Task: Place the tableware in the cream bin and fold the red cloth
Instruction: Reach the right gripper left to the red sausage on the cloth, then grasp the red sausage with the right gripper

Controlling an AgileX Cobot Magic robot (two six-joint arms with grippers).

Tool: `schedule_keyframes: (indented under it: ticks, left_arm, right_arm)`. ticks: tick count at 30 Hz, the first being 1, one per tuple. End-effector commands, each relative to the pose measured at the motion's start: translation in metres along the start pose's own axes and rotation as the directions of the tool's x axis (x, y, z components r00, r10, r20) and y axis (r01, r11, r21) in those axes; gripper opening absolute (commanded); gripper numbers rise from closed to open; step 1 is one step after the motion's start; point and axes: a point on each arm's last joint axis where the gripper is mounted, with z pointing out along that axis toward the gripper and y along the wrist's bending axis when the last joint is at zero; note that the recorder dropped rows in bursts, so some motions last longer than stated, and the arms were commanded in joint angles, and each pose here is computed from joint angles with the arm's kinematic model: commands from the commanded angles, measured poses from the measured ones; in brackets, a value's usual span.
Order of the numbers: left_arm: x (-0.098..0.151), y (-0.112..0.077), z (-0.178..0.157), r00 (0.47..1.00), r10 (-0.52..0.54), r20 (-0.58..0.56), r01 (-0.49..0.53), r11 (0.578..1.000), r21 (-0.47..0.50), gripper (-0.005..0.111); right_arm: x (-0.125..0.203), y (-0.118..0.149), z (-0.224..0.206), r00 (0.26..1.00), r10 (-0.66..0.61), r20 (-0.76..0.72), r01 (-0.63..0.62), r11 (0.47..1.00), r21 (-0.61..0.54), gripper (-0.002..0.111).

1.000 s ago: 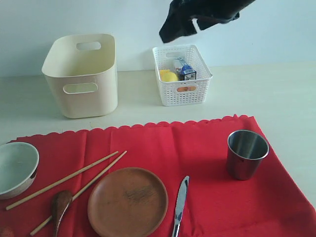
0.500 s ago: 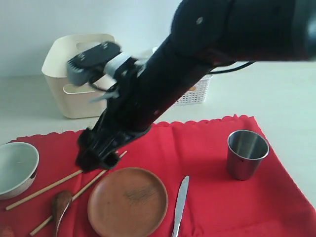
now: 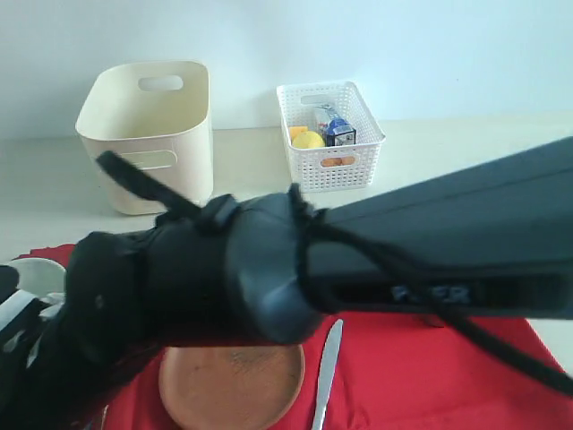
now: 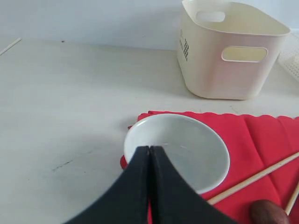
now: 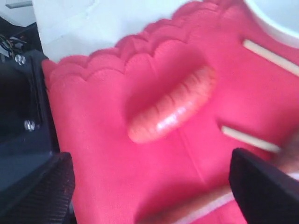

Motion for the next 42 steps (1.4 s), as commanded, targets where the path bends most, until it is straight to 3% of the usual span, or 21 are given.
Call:
schedule_keyframes:
  ticks: [1,8,17,22,28,37,42]
  left_arm:
    - [-0.002,0.000,0.000,1.000,0.003,0.011,-0.003,1.000,-0.001,0.000]
    - [-0.002,0.000,0.000,1.000,0.003,0.011,-0.003,1.000,-0.001,0.000]
    - [-0.002,0.000,0.000,1.000,0.003,0.011,-0.003,1.000,-0.001,0.000]
    - [-0.002,0.000,0.000,1.000,0.003,0.011,-0.003,1.000,-0.001,0.000]
    - [-0.002,0.000,0.000,1.000,0.003,0.011,-0.003,1.000,-0.001,0.000]
    - [-0.002,0.000,0.000,1.000,0.003,0.011,-0.003,1.000,-0.001,0.000]
    - [-0.002,0.000,0.000,1.000,0.003,0.011,-0.003,1.000,-0.001,0.000]
  right_arm:
    - [-0.013,0.006,0.023,1.000,-0.007,0.004,0.007,1.000,0.015,0.084]
    - [-0.019,-0.004,0.048,0.997,0.033,-0.065,-0.026,0.995,0.099,0.084]
    - [-0.026,-0.005,0.072,0.995,0.034,-0.092,-0.025,0.995,0.096,0.083]
    - [-0.019,-0.010,0.085,0.985,0.030,-0.172,-0.004,0.989,0.150,0.076]
    - [-0.017,-0.018,0.089,0.982,0.046,-0.183,-0.004,0.975,0.223,0.052]
    - [-0.018,-0.016,0.087,0.982,0.060,-0.177,-0.020,0.976,0.217,0.005]
    - [-0.026,-0.009,0.070,0.981,0.081,-0.176,-0.047,0.980,0.192,0.000]
